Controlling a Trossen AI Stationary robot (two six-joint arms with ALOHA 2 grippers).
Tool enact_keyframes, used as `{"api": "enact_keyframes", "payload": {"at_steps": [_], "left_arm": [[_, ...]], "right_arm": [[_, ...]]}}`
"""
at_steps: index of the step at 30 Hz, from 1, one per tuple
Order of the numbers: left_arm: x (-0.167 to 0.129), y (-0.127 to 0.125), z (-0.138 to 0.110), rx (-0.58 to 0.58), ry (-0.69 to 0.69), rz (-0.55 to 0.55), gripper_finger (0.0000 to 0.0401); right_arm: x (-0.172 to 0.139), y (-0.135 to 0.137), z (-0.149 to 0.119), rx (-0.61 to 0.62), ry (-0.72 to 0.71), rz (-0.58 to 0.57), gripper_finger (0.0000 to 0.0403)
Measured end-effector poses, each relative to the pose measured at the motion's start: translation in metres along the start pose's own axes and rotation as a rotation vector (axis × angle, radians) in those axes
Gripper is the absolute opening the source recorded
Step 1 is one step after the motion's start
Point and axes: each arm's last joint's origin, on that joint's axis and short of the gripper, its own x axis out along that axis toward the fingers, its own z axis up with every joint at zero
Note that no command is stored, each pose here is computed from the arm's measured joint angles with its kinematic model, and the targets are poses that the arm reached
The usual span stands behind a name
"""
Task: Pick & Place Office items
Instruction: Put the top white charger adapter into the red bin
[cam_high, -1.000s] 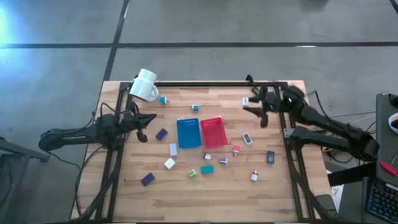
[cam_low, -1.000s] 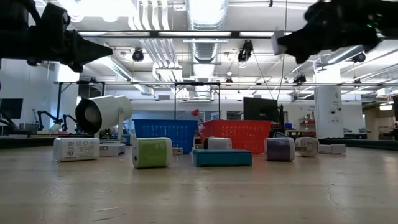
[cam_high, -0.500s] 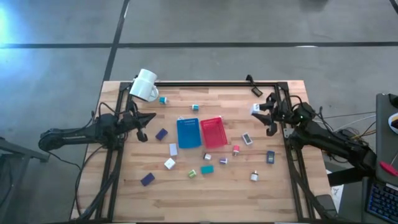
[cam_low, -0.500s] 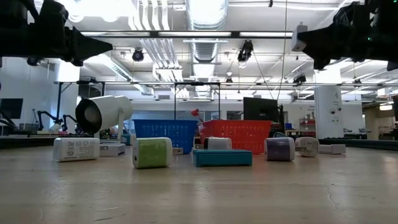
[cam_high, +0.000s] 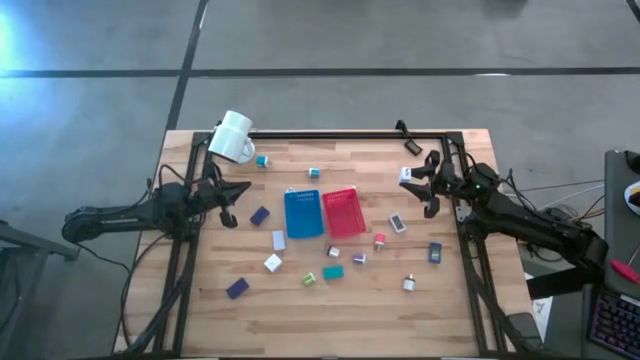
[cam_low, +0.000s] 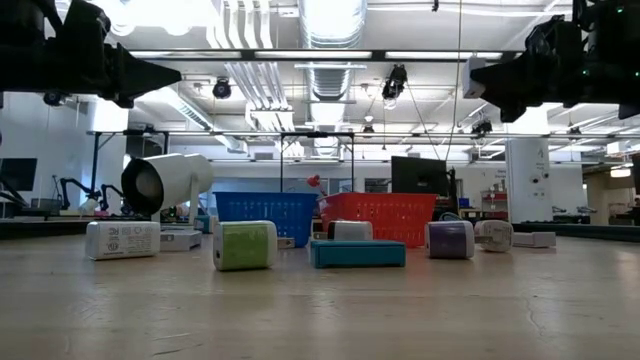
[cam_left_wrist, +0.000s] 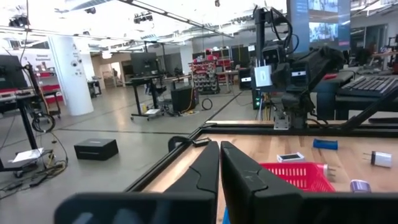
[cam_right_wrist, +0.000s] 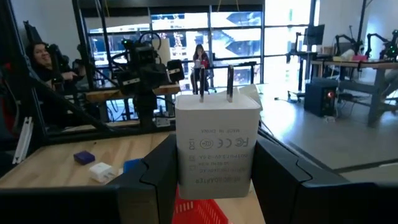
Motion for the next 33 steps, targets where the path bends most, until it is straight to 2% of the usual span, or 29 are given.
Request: {"api": "enact_keyframes", "payload": {"at_steps": [8, 13, 17, 27, 33], "left_arm": [[0.000, 0.000, 0.000, -0.023, -0.002, 0.006, 0.0012], [0.000, 0.000, 0.001, -0.011, -0.011, 0.007, 0.0006], [0.000, 0.000, 0.001, -0.013, -0.011, 0.008, 0.0009], [0.000, 0.000, 0.000, -0.039, -0.005, 0.009, 0.0006], [0.000, 0.000, 0.000, -0.040, -0.005, 0.009, 0.0012]], "right_arm": [[0.007, -0.001, 0.001, 0.023, 0.034, 0.009, 0.0152], [0.025, 0.008, 0.007, 0.038, 0.091, 0.102, 0.0152], [0.047, 0.022, 0.015, 0.001, 0.134, 0.184, 0.0152], [0.109, 0.044, -0.002, -0.152, 0.560, 0.040, 0.0152], [0.150, 0.043, -0.020, -0.155, 0.689, 0.020, 0.0152]]}}
